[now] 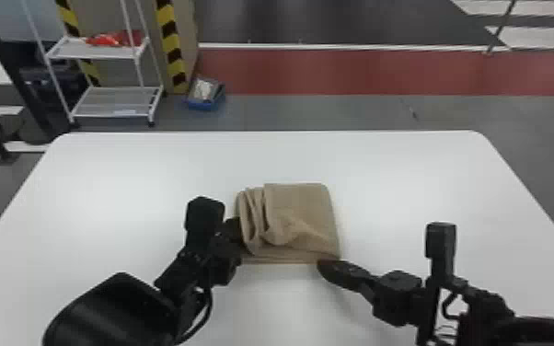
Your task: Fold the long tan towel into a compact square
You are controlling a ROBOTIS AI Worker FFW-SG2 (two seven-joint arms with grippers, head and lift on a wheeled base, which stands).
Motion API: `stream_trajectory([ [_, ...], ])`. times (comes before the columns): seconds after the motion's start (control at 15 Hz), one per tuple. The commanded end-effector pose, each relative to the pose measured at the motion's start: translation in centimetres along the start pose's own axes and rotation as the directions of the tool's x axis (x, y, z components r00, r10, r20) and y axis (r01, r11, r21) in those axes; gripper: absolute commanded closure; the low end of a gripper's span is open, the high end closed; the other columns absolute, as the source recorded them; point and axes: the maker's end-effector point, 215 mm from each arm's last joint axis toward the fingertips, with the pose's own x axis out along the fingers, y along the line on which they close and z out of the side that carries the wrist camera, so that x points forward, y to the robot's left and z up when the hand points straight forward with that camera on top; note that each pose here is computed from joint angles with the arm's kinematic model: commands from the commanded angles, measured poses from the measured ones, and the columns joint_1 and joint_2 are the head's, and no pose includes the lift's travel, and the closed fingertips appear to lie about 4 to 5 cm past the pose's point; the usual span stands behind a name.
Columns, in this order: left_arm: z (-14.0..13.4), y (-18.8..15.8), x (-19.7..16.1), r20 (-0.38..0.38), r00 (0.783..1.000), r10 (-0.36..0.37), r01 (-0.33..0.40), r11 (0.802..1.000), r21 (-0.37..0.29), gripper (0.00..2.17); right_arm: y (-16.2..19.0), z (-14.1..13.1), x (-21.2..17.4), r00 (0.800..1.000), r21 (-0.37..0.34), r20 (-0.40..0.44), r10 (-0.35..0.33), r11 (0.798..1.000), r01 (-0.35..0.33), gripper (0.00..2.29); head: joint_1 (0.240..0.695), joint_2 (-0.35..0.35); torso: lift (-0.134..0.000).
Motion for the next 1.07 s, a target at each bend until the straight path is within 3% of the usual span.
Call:
stream_trajectory([
  [0.0,0.2,0.1,-0.5,0.007,1.000,-0.002,0.002,1.000,-0.002,1.91,-0.4,0.2,0.3,1.000,-0.008,-0.012,-0.021,1.000,0.021,2.25,0.695,-0.005,-0.123],
  [0.2,-0.2,0.0,-1.5,0.005,1.000,-0.005,0.005,1.000,-0.002,1.91,-2.0,0.8,0.4,0.997,-0.025,-0.024,-0.079,0.997,0.079,2.25,0.695,-0.004,-0.123],
  [0.53,-0.1,0.9,-4.0,0.021,1.000,0.003,-0.003,1.000,0.007,1.91,-5.2,5.5,0.8,0.986,-0.066,0.012,-0.169,0.983,0.169,2.25,0.695,-0.016,-0.123],
  [0.8,0.7,1.4,-5.9,0.040,0.999,0.004,-0.005,1.000,0.012,1.91,-7.1,7.3,1.6,0.982,-0.039,-0.011,-0.190,0.981,0.189,2.25,0.695,-0.021,-0.123],
  [1.0,1.0,2.6,-5.9,0.046,0.999,0.022,-0.023,1.000,0.021,1.91,-9.6,6.6,-1.2,0.972,0.009,0.055,-0.230,0.973,0.229,2.25,0.695,-0.025,-0.123],
])
